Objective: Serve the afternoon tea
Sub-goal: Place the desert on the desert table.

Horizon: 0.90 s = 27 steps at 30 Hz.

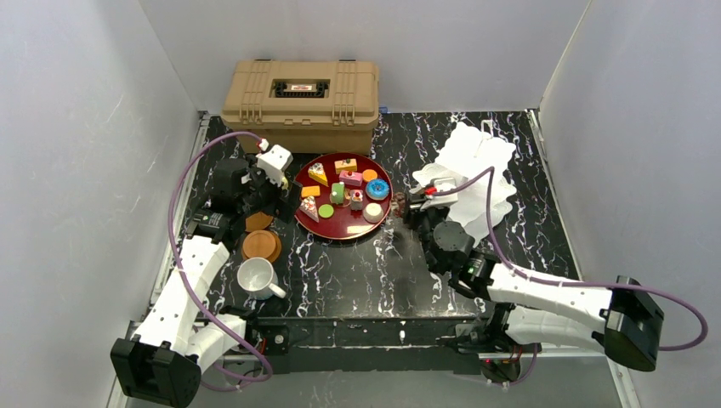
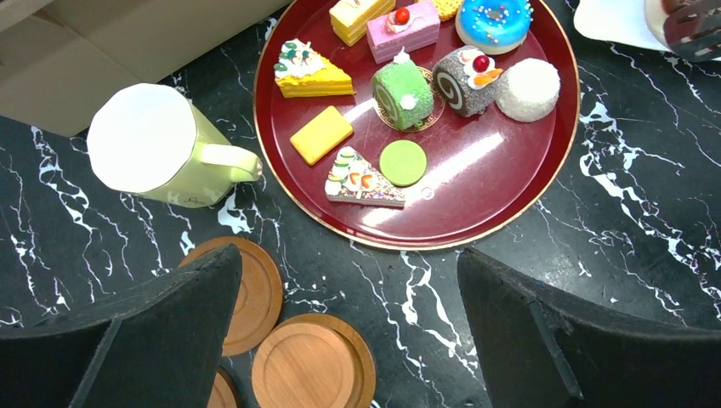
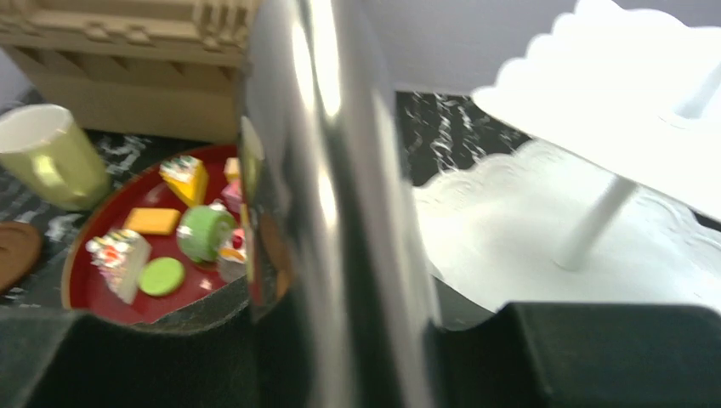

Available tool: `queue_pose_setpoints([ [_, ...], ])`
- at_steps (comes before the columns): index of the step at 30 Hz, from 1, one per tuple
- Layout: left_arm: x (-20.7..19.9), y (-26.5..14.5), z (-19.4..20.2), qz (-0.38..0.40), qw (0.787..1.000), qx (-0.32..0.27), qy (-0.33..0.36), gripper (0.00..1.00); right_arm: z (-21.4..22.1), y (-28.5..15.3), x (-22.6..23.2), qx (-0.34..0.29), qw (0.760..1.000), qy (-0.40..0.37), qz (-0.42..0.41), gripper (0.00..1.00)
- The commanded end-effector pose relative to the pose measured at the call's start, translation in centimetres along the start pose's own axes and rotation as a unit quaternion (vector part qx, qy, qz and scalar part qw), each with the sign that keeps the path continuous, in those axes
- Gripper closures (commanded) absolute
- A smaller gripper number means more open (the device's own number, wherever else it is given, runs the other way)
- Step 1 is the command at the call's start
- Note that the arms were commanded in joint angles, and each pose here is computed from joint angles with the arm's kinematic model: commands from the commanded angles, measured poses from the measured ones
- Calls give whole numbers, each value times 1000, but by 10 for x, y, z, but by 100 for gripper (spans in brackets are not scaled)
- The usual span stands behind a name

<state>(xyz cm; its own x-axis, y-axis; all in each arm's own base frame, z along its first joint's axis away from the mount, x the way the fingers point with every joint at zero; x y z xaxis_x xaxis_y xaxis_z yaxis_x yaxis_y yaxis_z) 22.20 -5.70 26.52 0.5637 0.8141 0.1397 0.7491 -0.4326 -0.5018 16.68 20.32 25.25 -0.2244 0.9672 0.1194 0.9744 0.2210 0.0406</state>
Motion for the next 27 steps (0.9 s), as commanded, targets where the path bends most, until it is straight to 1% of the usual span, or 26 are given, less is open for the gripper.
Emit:
queue_pose_setpoints([
  [1,0,-12,-13,2,1000,-22,-3,4,2,-7,-26,-1,998,-11,55,67],
  [7,-1,-11,-14,6,1000,-24,-9,4,9,-2,-35,0,997,-17,77,67],
  [13,-1,-12,-14,8,1000,-25,-9,5,25,16,-37,5,995,-27,96,67],
  [23,-2,-14,-12,8,1000,-26,-6,5,38,32,-34,5,993,-44,105,66],
  [25,-2,-14,-12,9,1000,-26,-7,5,42,32,-34,8,993,-44,106,64],
  [27,-2,-14,-12,9,1000,-26,-8,5,46,32,-34,13,993,-44,109,57],
])
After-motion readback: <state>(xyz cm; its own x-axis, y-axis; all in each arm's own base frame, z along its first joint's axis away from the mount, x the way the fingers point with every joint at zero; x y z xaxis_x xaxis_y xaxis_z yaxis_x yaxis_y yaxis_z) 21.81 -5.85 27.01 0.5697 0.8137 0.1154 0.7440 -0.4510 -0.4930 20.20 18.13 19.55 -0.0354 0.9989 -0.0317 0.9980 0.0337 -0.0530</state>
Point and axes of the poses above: each gripper's point midway between its finger pads, its own y axis out along the fingers, its own x axis along the line the jaws close on, z = x × y, the point moved 10 cm from there along -y, back along the fingers, and after that the axes turned 3 degrees about y, right-handed, at the moved point
